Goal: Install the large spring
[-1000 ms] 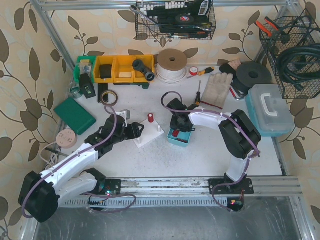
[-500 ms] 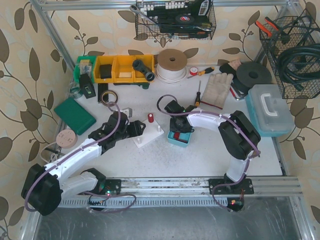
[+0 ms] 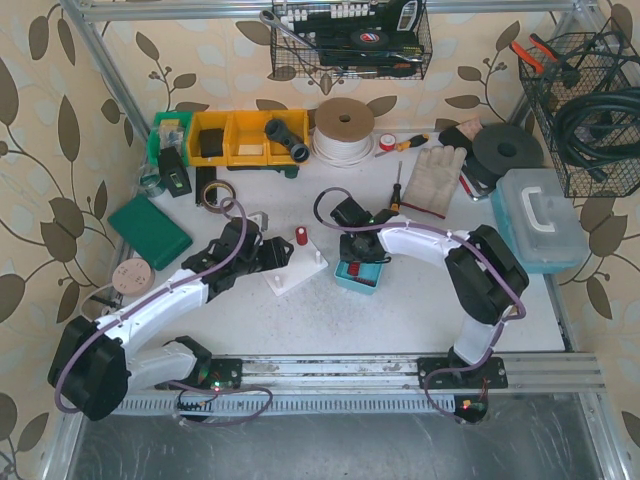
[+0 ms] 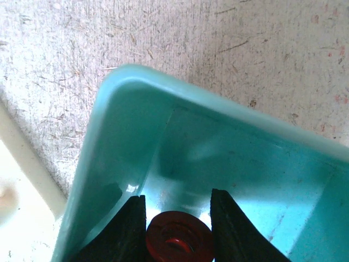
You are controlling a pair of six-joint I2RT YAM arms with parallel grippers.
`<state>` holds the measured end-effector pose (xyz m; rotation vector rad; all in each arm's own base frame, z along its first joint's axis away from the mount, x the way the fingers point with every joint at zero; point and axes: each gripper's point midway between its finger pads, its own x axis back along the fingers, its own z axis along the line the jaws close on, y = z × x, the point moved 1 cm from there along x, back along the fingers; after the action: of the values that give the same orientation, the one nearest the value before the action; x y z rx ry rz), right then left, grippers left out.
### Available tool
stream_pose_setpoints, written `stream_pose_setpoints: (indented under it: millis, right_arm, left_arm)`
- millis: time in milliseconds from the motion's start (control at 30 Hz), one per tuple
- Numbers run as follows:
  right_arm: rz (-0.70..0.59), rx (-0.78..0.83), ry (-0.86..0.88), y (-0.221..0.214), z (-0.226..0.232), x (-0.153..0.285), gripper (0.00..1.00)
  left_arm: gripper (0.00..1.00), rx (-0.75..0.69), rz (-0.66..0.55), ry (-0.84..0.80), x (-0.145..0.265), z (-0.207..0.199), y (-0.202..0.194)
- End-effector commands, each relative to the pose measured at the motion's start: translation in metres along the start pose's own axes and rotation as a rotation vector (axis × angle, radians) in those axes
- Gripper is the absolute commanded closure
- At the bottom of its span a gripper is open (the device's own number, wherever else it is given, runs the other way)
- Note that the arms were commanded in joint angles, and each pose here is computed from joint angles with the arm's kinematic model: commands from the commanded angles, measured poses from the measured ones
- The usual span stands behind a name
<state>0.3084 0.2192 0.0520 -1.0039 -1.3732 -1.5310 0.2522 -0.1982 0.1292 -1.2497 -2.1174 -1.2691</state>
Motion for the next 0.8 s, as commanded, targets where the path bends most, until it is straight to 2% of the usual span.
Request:
stream_pose_setpoints:
  millis: [0, 767]
  right_arm:
    - [-0.021, 0.026, 0.031, 0.004, 0.005, 0.015, 0.99]
    - [-0.097, 0.118, 0.076, 0.013, 0.003, 0.055, 1.0]
  left_arm:
    - [0.35, -0.023, -0.028, -0.023, 0.003, -0.013, 0.012]
    - [0.35, -0.029, -0.052, -0.064, 0.01, -0.016, 0.012]
